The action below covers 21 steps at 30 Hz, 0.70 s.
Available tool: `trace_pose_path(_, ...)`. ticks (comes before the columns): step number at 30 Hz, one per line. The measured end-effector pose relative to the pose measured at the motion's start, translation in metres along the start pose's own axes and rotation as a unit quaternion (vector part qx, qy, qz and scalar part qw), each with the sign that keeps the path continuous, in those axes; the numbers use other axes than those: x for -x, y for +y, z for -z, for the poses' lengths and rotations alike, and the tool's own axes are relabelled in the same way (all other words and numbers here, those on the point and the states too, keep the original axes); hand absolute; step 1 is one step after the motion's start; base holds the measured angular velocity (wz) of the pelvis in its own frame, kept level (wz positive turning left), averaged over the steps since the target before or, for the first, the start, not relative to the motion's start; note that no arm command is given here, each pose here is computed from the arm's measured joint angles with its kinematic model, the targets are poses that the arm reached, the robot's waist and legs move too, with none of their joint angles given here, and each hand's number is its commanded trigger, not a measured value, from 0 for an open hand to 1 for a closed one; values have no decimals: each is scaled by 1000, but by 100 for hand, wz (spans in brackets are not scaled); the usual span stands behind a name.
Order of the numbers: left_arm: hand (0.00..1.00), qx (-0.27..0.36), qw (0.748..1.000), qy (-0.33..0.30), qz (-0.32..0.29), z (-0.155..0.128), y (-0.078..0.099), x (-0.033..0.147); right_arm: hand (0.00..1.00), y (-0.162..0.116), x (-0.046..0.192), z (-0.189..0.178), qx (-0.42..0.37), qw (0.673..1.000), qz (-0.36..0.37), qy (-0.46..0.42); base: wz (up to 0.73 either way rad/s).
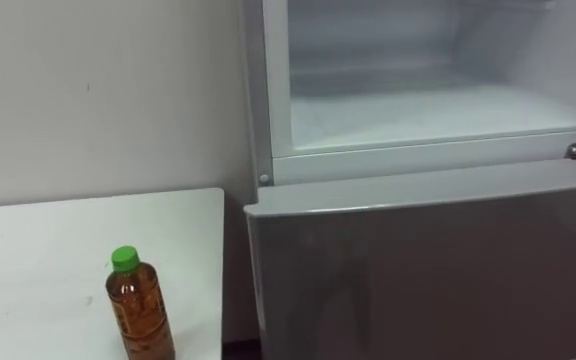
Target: Put the bottle in the upper fridge
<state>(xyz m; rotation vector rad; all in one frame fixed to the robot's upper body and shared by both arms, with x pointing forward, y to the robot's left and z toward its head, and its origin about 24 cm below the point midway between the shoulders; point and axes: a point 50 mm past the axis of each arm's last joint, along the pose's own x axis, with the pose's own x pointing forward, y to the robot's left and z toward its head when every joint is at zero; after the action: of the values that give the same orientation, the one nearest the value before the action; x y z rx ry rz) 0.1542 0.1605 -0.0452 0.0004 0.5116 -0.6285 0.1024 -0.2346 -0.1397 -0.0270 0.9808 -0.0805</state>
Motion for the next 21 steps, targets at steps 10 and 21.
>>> trace_pose_path(10, 0, 85, 974, 157, -138, 95, 7, 31, 0, 4, 6, -6, 13, 999, -2, -40, 0)
trace_pose_path(21, 0, 134, 937, 229, -226, 139, -1, 48, 0, 13, 8, 12, 5, 1000, -26, -18, 6)
